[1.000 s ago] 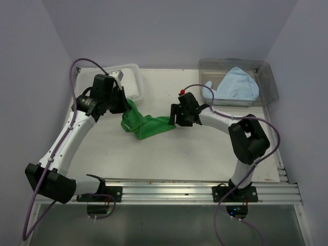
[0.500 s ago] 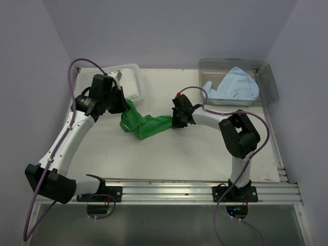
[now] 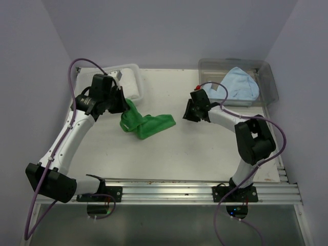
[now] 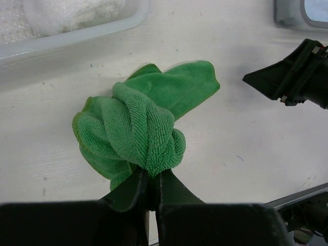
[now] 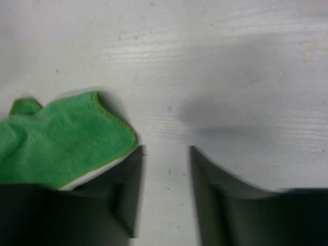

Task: Roll the towels
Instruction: Flatten the towel

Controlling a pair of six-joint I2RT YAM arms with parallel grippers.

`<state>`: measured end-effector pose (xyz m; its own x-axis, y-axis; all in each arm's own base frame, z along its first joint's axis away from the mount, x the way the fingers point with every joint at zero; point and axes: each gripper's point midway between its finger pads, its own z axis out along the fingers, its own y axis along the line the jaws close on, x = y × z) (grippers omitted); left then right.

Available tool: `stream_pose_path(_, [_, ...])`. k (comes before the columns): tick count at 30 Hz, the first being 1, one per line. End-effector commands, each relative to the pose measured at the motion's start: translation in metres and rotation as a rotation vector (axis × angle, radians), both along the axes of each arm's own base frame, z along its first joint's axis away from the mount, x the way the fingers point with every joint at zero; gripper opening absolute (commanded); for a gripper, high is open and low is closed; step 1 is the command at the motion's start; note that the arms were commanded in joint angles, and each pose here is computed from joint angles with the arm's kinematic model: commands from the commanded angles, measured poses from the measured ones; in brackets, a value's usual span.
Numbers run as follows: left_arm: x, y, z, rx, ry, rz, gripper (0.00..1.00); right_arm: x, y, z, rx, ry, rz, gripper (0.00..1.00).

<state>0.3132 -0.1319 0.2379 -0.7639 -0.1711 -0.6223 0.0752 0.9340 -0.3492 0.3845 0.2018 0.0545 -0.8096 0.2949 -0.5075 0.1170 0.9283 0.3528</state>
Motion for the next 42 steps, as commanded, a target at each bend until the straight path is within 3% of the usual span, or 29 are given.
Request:
stream_pose_path(1, [0.007,-0.001,0.009,-0.009,-0.046,-0.016,0.0,-0.004,0.038,0.001,0.094,-0.006,0.122,0.59])
stream_pose_path(3, [0.006,0.001,0.008,-0.002,-0.046,-0.01,0.0,-0.006,0.057,0.005,0.066,-0.02,0.171,0.67])
stream_pose_path(6, [0.005,0.001,0.007,-0.004,-0.04,-0.004,0.0,-0.011,0.069,-0.007,0.032,0.009,0.196,0.68])
stream_pose_path(12, [0.003,0.0,0.006,-0.019,-0.039,-0.007,0.0,-0.01,0.06,-0.029,-0.028,0.037,0.137,0.52])
stream_pose_path(18, [0.004,-0.002,0.006,-0.024,-0.043,-0.013,0.0,-0.006,0.051,-0.035,-0.106,0.013,0.097,0.47])
stream_pose_path(20, [0.003,-0.003,0.006,-0.028,-0.041,-0.017,0.0,-0.006,0.053,-0.043,-0.119,0.032,0.101,0.41])
stream_pose_path(25, [0.004,-0.001,0.007,-0.017,-0.05,-0.012,0.0,-0.001,0.068,-0.032,-0.066,0.017,0.119,0.0])
stream_pose_path(30, [0.01,-0.004,0.001,-0.012,-0.039,-0.031,0.0,0.009,0.065,0.002,-0.05,-0.051,0.118,0.0])
stream_pose_path(34, [0.031,-0.01,-0.007,0.013,-0.001,-0.055,0.0,0.024,0.034,0.049,-0.028,-0.123,0.061,0.0])
stream_pose_path(39, [0.068,-0.022,0.032,-0.009,-0.086,-0.081,0.0,0.04,-0.033,0.117,0.019,-0.245,-0.051,0.0])
stream_pose_path(42, [0.078,-0.016,0.055,0.004,-0.122,-0.078,0.0,0.03,-0.056,0.129,-0.016,-0.262,-0.079,0.0])
